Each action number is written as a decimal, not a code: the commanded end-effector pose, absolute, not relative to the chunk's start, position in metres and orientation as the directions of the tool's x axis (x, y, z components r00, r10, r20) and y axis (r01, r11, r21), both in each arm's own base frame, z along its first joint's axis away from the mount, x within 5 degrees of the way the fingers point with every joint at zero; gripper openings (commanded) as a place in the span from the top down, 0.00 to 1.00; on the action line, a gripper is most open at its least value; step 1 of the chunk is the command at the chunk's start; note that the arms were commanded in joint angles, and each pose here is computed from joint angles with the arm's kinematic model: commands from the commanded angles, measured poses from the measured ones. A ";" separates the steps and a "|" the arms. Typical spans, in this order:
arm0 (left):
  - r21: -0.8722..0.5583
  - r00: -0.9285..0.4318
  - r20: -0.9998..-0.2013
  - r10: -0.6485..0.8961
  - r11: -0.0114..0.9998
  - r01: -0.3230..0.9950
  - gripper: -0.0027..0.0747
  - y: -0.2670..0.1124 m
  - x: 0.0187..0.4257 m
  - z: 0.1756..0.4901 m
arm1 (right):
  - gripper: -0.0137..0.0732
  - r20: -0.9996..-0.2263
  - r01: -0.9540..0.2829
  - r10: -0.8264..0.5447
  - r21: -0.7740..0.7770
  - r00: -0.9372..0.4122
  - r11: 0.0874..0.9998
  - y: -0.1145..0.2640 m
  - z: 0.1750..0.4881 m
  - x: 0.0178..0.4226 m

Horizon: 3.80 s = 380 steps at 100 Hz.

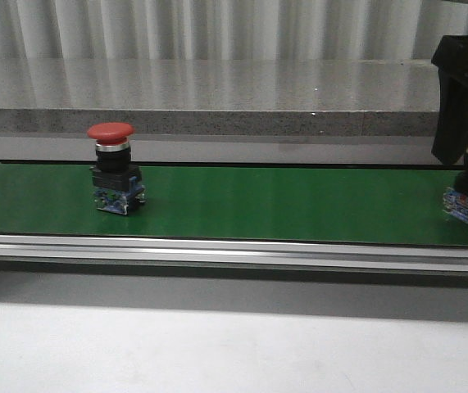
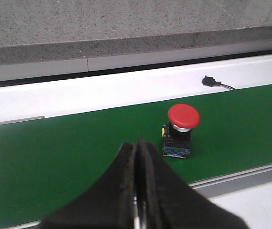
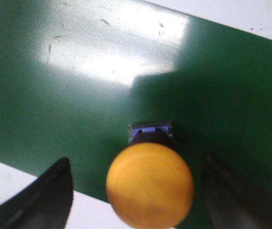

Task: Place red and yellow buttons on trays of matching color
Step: 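Close the right gripper on the yellow button and lift it, then carry the yellow button into the yellow tray and open the right gripper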

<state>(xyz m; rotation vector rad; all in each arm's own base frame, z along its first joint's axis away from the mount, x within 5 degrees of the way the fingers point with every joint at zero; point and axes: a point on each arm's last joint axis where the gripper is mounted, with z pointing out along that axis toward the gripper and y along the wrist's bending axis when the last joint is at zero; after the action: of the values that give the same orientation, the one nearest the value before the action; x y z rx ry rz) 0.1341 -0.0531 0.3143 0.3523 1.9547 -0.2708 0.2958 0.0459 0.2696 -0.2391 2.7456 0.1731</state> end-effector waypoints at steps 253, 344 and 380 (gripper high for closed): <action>-0.040 -0.285 -0.956 0.074 0.928 0.372 0.99 -0.055 0.135 0.331 | 0.25 -0.550 0.834 0.777 0.240 -0.306 0.497 -0.237 0.232 0.237; -0.040 -0.285 -0.956 0.074 0.928 0.372 0.99 -0.055 0.135 0.331 | 0.25 -0.460 0.412 0.452 0.191 -0.764 0.891 -0.073 0.312 0.233; -0.040 -0.285 -0.956 0.074 0.928 0.372 0.99 -0.055 0.135 0.331 | 0.25 -0.394 0.050 0.099 0.135 -0.914 0.990 -0.010 0.308 0.236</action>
<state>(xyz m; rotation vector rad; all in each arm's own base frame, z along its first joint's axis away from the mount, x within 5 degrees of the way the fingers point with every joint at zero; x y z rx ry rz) 0.1342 -0.0532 0.3145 0.3518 1.9526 -0.2710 0.2377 -0.0214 0.2938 0.2318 2.7745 0.1633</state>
